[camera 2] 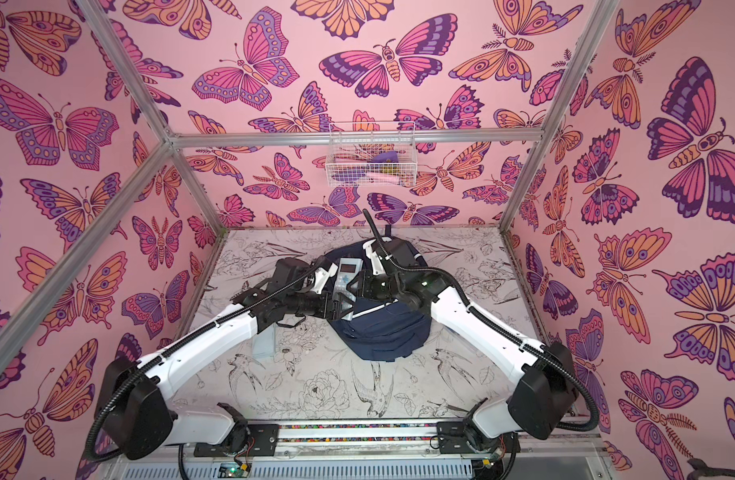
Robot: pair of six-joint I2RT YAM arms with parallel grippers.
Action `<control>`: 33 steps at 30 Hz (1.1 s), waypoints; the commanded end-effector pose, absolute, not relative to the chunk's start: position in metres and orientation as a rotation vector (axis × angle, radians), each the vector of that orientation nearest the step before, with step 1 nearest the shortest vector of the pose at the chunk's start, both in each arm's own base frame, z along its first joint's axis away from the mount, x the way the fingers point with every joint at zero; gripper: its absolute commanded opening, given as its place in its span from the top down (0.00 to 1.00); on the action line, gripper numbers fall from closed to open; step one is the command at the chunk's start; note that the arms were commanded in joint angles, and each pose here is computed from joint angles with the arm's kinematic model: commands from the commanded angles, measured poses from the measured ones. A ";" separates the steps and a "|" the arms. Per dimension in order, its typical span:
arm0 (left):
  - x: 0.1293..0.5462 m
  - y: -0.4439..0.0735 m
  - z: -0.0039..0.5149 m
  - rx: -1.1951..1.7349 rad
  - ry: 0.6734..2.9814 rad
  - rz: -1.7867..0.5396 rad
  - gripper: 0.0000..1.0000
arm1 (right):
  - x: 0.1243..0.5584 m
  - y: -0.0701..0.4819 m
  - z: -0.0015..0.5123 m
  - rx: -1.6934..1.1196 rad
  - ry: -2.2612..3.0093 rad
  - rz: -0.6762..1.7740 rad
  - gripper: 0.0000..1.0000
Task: Pack the student bag
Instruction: 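Lift the calculator with the left gripper toward the backpack opening held by the right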
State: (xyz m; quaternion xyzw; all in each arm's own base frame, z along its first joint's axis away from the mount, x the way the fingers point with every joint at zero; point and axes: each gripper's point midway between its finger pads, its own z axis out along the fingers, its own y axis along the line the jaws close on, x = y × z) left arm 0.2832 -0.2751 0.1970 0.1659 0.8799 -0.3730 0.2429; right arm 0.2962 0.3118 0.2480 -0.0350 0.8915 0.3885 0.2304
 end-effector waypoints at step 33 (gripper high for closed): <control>0.271 -0.294 0.206 0.572 2.304 -1.109 0.00 | 0.312 0.289 0.248 0.048 2.440 0.970 0.94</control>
